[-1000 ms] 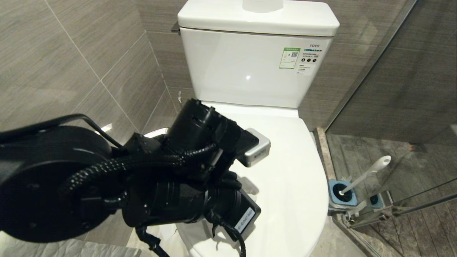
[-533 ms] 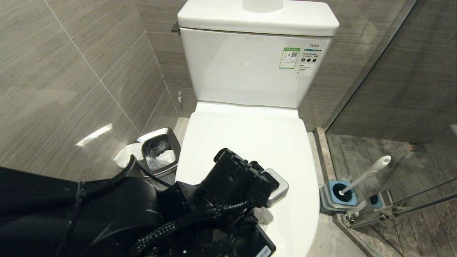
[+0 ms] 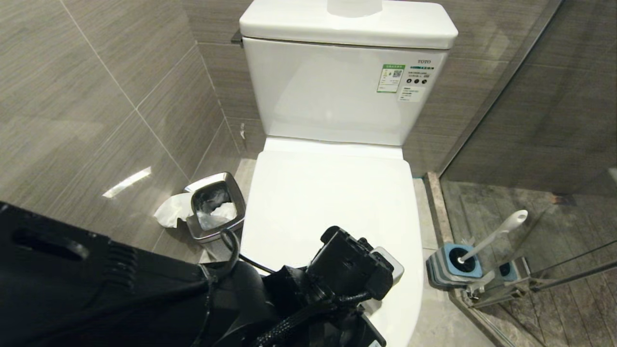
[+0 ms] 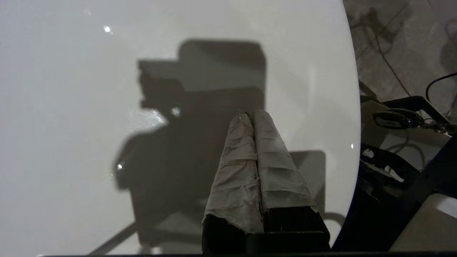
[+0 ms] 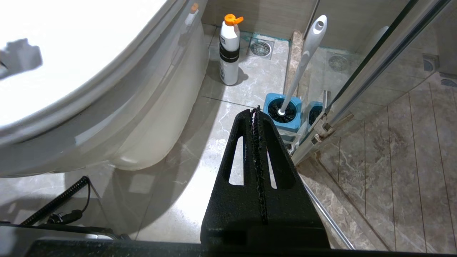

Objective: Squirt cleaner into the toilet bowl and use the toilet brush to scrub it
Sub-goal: Close the toilet lid

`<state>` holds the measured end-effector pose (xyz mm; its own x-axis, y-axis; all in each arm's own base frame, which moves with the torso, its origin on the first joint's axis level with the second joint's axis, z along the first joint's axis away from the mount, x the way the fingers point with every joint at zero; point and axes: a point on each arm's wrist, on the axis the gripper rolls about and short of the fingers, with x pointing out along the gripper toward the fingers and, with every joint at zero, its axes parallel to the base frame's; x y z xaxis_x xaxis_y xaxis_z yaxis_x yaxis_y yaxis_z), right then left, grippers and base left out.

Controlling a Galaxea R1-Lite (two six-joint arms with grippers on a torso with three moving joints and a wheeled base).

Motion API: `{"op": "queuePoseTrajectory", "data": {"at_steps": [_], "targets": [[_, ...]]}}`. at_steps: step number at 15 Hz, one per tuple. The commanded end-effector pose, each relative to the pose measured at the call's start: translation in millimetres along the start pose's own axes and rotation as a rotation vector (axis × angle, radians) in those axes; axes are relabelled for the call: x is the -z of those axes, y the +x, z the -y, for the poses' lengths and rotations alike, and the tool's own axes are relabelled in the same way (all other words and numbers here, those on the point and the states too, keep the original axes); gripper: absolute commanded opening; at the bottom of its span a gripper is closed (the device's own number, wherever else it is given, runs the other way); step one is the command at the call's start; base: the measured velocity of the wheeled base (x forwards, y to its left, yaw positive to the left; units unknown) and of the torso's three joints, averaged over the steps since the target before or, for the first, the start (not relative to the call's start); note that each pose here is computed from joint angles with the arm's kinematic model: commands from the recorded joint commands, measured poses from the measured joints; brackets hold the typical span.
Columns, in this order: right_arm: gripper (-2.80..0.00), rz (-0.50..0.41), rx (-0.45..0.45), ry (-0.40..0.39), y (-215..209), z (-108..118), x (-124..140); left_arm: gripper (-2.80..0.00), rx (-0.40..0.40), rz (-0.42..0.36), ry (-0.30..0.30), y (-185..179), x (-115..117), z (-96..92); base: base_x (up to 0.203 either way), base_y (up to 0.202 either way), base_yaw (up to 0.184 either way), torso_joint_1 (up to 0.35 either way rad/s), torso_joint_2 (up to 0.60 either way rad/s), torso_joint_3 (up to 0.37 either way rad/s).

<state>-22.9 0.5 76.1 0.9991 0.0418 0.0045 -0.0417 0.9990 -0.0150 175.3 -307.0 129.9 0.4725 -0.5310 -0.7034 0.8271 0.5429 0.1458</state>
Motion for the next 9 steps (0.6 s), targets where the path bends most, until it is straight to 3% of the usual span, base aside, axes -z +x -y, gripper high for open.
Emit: {"op": "queuePoseTrajectory", "data": {"at_steps": [1, 9], "targets": [[-2.80, 0.000, -0.001, 0.000, 0, 0, 0, -2.80, -0.006, -0.052, 0.005, 20, 8, 2.3, 0.000, 0.000, 0.000, 0.000, 0.00, 0.000], [-2.80, 0.000, -0.001, 0.000, 0, 0, 0, -2.80, -0.096, -0.104, -0.034, 61, 20, -14.3, 0.000, 0.000, 0.000, 0.000, 0.00, 0.000]]}}
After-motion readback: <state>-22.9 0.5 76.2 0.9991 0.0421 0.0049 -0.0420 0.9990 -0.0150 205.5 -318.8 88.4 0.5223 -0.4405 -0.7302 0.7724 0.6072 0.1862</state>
